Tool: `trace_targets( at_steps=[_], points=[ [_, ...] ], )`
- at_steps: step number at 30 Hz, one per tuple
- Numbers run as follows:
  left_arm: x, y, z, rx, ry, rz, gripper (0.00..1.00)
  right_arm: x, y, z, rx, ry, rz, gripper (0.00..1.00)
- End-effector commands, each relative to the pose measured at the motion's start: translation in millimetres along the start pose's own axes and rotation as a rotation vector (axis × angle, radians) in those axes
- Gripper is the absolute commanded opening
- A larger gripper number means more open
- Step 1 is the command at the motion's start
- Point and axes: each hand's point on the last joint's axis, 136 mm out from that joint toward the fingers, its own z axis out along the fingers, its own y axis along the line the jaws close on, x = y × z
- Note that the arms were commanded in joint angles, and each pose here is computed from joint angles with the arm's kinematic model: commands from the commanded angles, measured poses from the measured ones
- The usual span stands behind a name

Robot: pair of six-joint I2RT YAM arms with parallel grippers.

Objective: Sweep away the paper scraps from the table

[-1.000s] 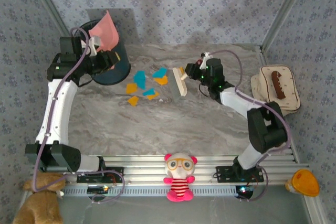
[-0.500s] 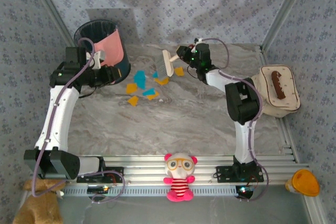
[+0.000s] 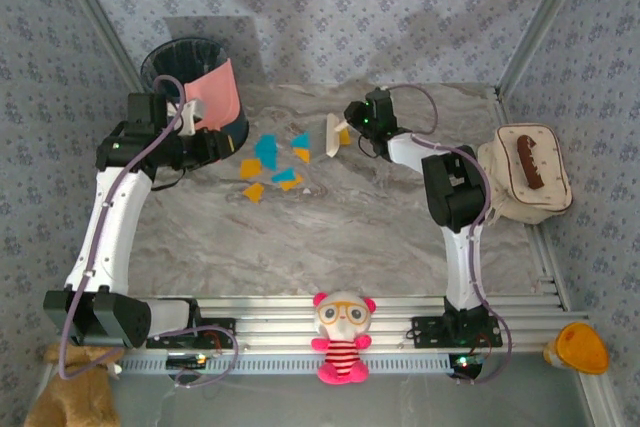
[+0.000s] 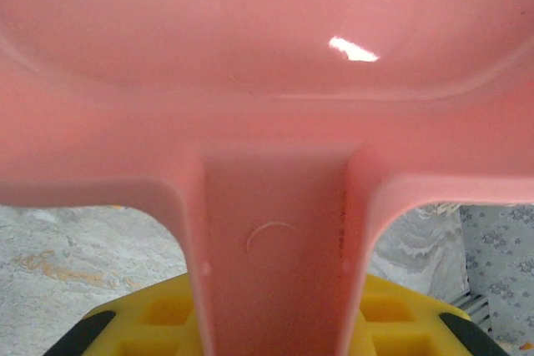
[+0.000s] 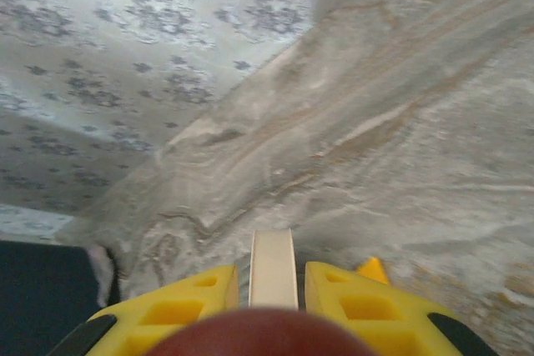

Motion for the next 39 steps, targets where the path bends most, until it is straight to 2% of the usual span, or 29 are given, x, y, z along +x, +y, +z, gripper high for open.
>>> trace_targets(
  at_steps=[1,11,22,32,36,39],
  points=[
    [0,-9,-2,0.023,0.003,0.044,0.00,-12,-21,-26,0.132,-0.054,-0.062,0.00],
    [7,-19,6,0.038,0.046,0.086,0.00,-10,-50,-77,0.225,-0.079,-0.098,0.00],
    [22,-31,21,0.026,0.115,0.158,0.00,22,-94,-134,0.315,-0.040,-0.127,0.00],
    [35,-32,35,0.006,0.170,0.192,0.00,35,-109,-194,0.391,-0.050,-0.223,0.00],
    [38,-32,38,-0.004,0.183,0.200,0.00,31,-107,-217,0.415,-0.063,-0.282,0.00],
    [37,-32,39,-0.009,0.183,0.204,0.00,26,-94,-228,0.381,-0.070,-0.353,0.00]
  ],
)
